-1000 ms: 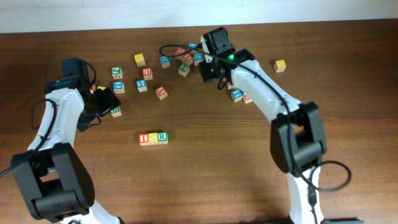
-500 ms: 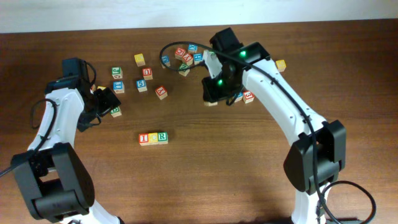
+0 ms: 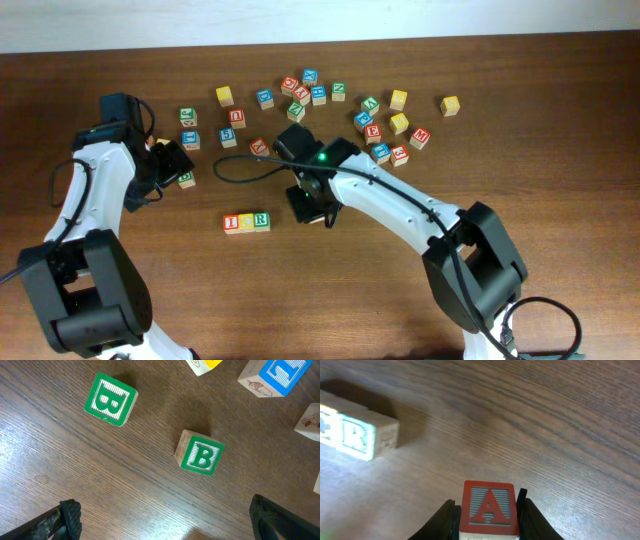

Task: Spell out ICRA

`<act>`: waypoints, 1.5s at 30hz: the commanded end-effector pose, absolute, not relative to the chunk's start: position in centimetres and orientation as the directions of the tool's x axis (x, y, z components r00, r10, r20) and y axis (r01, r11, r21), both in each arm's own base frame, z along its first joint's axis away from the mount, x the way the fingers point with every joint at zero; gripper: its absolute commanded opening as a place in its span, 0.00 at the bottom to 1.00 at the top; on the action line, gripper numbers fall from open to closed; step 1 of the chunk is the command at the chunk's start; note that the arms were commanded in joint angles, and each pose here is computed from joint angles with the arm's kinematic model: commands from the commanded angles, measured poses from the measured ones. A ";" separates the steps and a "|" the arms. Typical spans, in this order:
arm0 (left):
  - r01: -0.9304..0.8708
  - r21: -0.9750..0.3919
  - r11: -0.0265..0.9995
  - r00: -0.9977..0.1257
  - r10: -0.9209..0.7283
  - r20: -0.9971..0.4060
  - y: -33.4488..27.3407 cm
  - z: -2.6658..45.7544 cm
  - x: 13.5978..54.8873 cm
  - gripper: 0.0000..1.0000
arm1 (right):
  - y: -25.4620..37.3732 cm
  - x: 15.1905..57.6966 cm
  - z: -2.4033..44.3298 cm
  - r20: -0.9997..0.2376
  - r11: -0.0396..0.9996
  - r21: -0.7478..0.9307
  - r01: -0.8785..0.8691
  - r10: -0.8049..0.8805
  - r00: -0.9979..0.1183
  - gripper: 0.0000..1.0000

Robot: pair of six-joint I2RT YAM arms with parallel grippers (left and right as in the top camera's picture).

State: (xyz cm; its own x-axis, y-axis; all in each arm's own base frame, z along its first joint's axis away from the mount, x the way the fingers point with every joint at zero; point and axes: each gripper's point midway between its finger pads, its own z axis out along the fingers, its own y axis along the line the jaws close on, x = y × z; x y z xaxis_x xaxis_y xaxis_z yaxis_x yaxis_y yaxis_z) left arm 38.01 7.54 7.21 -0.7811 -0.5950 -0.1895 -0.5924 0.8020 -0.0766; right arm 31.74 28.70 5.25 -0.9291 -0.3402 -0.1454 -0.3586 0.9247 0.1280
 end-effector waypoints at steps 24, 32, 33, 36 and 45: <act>-0.587 -0.078 0.806 -0.784 -0.589 -0.194 7.5 7.3 38.2 0.99 | 28.5 32.3 2.3 -0.204 0.953 0.141 -0.268 -0.236 -0.950 0.53; -0.587 -0.078 0.806 -0.784 -0.589 -0.194 7.5 7.3 38.2 0.99 | 26.5 36.8 3.3 -0.391 0.978 -0.030 -0.206 -0.202 -0.898 0.78; -0.587 -0.077 0.806 -0.784 -0.589 -0.194 7.5 7.3 38.2 0.99 | 26.4 37.3 3.5 -0.411 0.979 -0.042 -0.198 -0.197 -0.890 0.84; -0.587 -0.078 0.806 -0.784 -0.589 -0.193 7.5 7.3 38.2 0.99 | 26.2 38.8 4.0 -0.457 0.984 -0.028 -0.175 -0.168 -0.873 0.95; -0.587 -0.078 0.806 -0.784 -0.589 -0.194 7.5 7.3 38.2 0.99 | 23.6 39.3 3.3 -0.330 0.984 0.133 -0.116 -0.066 -0.942 0.99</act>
